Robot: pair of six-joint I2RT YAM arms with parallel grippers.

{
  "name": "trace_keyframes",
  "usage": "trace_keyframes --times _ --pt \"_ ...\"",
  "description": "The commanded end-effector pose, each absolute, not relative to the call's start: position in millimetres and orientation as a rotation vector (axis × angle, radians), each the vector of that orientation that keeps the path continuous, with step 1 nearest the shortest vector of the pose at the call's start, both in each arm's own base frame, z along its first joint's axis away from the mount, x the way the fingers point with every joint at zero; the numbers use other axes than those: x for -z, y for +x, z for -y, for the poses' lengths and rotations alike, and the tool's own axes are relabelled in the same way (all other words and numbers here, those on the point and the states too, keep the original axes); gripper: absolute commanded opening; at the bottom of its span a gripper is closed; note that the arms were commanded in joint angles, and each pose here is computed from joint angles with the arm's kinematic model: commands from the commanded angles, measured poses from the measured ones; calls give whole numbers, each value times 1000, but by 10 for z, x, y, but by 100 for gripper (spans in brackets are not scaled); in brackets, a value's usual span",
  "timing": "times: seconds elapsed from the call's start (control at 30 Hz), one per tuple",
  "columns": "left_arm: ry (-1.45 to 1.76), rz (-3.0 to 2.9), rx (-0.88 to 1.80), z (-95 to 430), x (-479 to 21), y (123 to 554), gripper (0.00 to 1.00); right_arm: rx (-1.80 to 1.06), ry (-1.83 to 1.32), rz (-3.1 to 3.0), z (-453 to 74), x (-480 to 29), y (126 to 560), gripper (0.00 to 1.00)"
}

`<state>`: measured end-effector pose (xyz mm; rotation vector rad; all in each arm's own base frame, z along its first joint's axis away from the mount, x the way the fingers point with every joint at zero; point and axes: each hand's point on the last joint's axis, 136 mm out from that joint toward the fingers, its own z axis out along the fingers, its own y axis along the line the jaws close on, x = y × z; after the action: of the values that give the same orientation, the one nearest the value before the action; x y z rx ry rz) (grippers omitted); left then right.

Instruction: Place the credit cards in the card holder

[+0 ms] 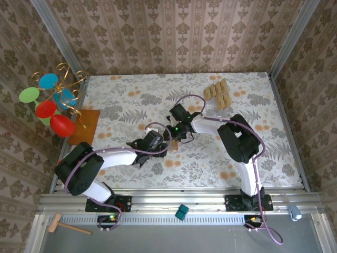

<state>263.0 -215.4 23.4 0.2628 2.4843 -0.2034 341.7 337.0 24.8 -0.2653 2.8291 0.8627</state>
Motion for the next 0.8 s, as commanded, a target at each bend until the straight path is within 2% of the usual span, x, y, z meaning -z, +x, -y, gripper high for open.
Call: trace_keyframes --times 0.0,0.13,0.23,0.77 --pt "222 -2533 131 1977 -88 2553 94 -822 -265 -2838 -3327 -306 3422 30" --pt "211 -2535 125 1946 -57 2536 94 -832 -244 -2807 -3262 -448 3448 41" --pt "207 -2533 129 1943 -53 2530 94 -830 -225 -2796 -3204 -497 3448 46" --pt "205 -2531 142 1949 -40 2523 94 -862 -163 -2831 -3201 -268 3360 47"
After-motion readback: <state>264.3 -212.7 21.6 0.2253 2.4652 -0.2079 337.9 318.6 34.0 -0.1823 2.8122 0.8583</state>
